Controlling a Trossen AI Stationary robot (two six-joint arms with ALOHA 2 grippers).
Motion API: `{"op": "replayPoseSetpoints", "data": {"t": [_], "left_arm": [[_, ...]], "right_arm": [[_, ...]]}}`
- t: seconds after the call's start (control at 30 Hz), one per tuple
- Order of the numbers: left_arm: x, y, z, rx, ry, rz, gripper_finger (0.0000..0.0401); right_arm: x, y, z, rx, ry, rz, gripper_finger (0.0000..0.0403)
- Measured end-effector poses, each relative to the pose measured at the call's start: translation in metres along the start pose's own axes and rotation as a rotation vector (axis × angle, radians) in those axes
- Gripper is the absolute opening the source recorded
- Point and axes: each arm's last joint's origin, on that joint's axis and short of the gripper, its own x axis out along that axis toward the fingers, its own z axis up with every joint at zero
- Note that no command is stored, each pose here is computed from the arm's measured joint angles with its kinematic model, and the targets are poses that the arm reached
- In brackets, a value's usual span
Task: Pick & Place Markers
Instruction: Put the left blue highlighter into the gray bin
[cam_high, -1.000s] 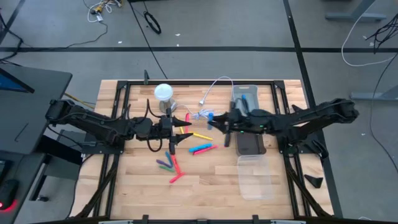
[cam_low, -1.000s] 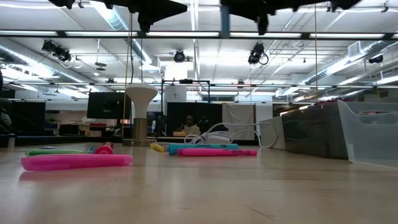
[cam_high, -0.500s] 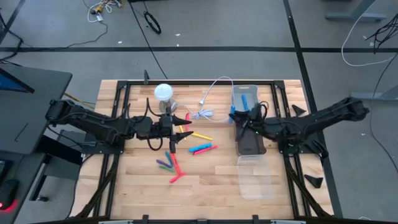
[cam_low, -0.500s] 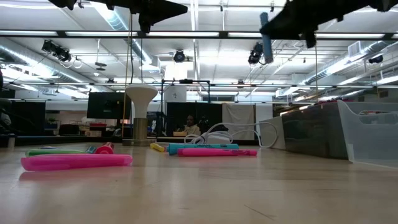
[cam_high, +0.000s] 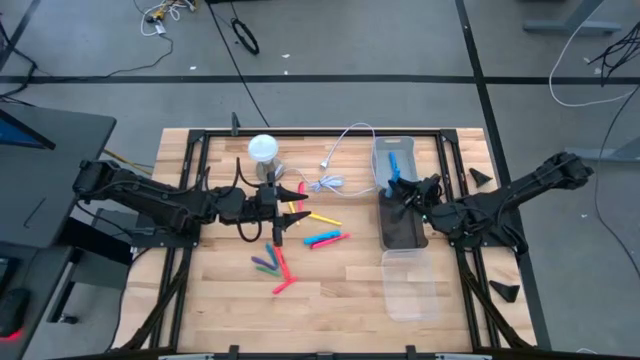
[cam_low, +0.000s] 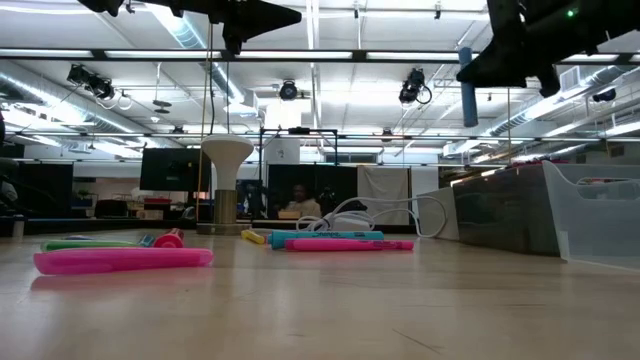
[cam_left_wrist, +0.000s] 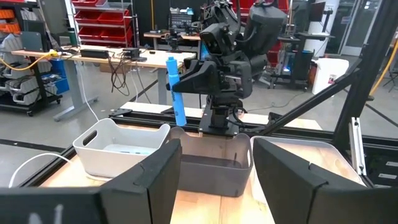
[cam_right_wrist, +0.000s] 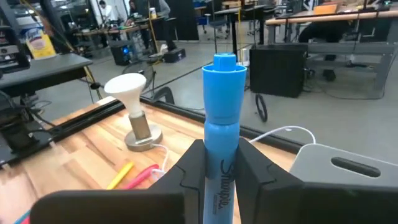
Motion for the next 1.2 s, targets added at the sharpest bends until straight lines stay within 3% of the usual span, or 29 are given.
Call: {"op": "replayPoseSetpoints", "data": {"t": [0.37,0.53,0.87,1.2], "left_arm": [[0.000,0.000,0.000,-0.001,-0.002,0.000,0.0209],[0.000,0.000,0.000,-0.001,-0.003,0.000,0.0209],[0.000,0.000,0.000,-0.001,-0.003,0.000,0.0209],[0.000,0.000,0.000,0.002,-0.003,0.001,0.0209]], "right_arm": [[0.031,-0.013,0.034,-0.046,-0.041,-0.137,0.0046],[0.047,-0.029,0.043,-0.045,-0.052,-0.242,0.0046],[0.076,-0.066,0.048,0.006,-0.005,-0.317,0.0046],[0.119,-0.090,0.069,0.044,0.300,-0.418,0.0046]]}}
